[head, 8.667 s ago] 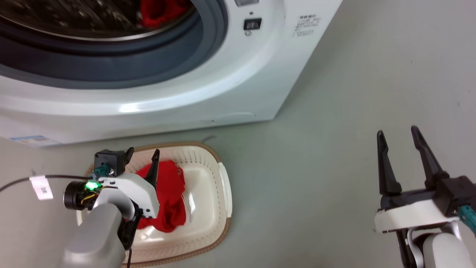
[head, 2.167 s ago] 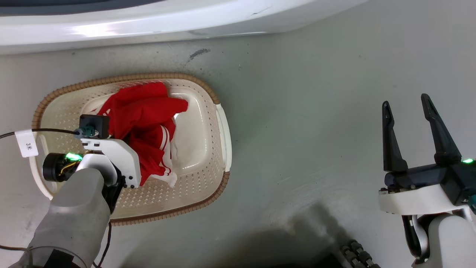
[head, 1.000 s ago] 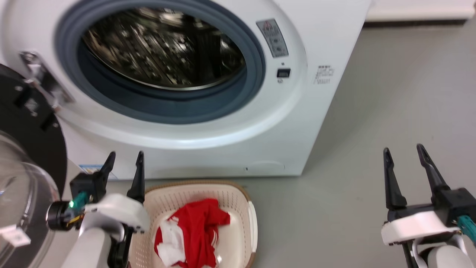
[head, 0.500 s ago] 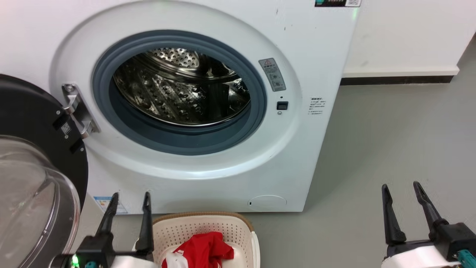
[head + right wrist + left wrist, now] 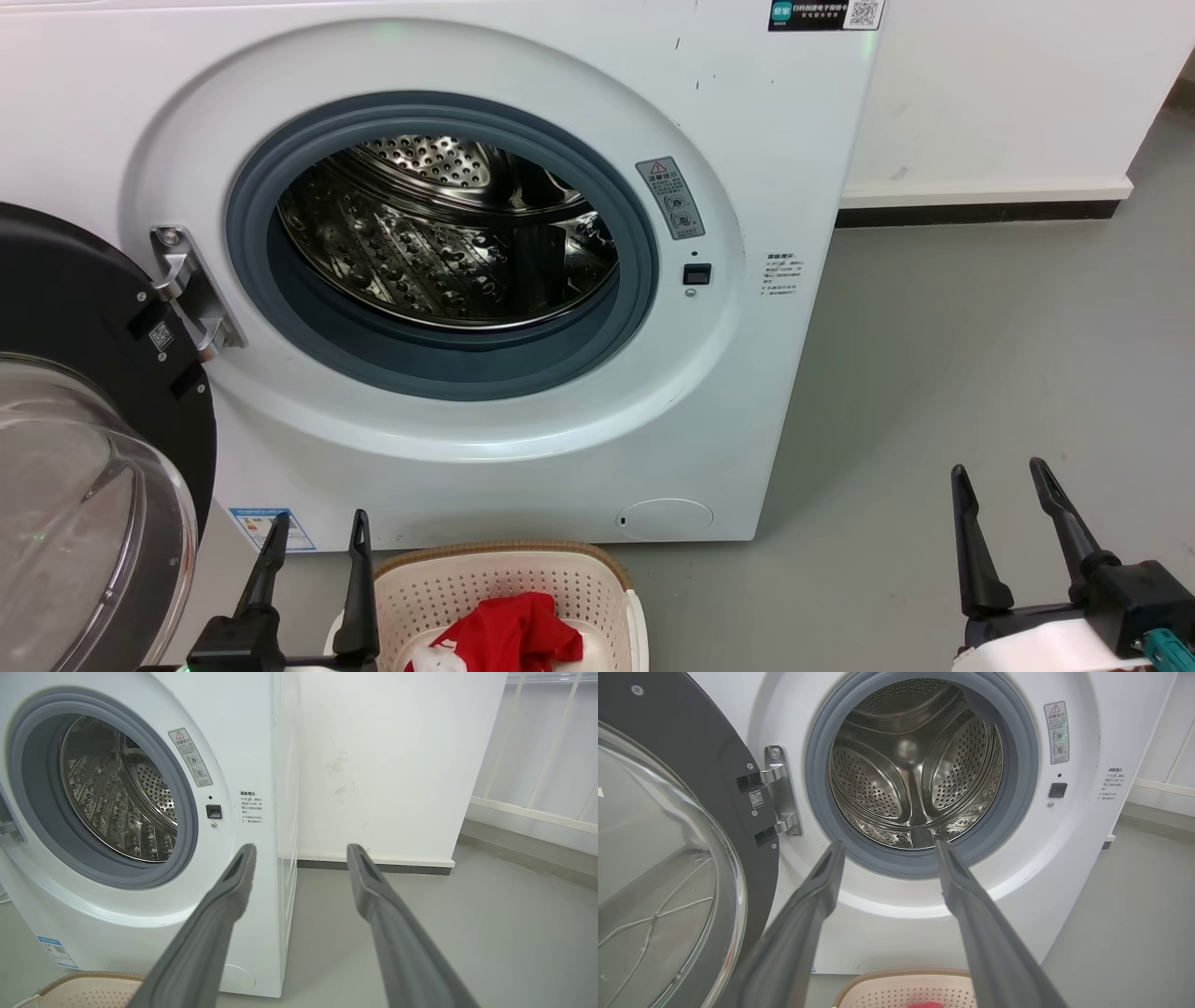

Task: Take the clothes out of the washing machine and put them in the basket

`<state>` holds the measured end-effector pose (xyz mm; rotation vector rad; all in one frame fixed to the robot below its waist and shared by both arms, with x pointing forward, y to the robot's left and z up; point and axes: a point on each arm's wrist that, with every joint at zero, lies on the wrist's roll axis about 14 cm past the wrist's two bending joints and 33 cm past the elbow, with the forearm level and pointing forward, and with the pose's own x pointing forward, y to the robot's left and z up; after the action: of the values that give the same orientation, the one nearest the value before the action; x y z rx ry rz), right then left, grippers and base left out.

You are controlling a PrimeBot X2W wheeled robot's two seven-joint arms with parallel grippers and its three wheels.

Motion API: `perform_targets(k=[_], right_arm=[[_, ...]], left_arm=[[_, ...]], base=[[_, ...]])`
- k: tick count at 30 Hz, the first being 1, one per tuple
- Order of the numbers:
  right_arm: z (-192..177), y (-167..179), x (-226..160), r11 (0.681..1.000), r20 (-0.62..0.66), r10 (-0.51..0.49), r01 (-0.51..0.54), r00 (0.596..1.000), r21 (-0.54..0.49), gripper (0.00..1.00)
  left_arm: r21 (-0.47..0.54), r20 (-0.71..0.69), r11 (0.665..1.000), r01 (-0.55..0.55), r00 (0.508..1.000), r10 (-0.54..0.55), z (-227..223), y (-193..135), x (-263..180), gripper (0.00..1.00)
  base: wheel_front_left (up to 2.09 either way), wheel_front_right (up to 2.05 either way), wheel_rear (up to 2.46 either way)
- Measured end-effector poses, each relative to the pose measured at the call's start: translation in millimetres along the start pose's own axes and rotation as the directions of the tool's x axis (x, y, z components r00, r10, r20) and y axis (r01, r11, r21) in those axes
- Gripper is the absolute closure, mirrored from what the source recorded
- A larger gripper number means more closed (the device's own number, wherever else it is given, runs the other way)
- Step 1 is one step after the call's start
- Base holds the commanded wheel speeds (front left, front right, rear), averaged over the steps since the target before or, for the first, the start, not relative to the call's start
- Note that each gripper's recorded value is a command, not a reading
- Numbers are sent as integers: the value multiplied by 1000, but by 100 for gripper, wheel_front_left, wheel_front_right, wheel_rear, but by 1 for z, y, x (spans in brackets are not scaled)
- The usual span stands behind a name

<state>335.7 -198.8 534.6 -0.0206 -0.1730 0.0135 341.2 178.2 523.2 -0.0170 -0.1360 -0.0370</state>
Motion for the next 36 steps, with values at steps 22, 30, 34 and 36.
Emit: perform_targets(k=[22,30,34,36], right_arm=[[-22,3,-8,1000,-75,0,2,997,31,100],[-29,-3,-7,979,-106,-39,59,994,195,100],[-30,-5,-5,960,-115,-52,81,992,267,100],[-32,-6,-5,948,-123,-58,94,991,304,100]], left_arm=[[-6,-94,1000,-22,995,21,-27,4,-8,100],[-162,-138,983,-82,989,59,-34,12,-7,100],[-235,-146,966,-104,987,71,-34,13,-3,100],[-273,-149,956,-111,986,72,-35,14,-3,100]], base=[[0,0,0],[0,0,0],[0,0,0],[0,0,0]])
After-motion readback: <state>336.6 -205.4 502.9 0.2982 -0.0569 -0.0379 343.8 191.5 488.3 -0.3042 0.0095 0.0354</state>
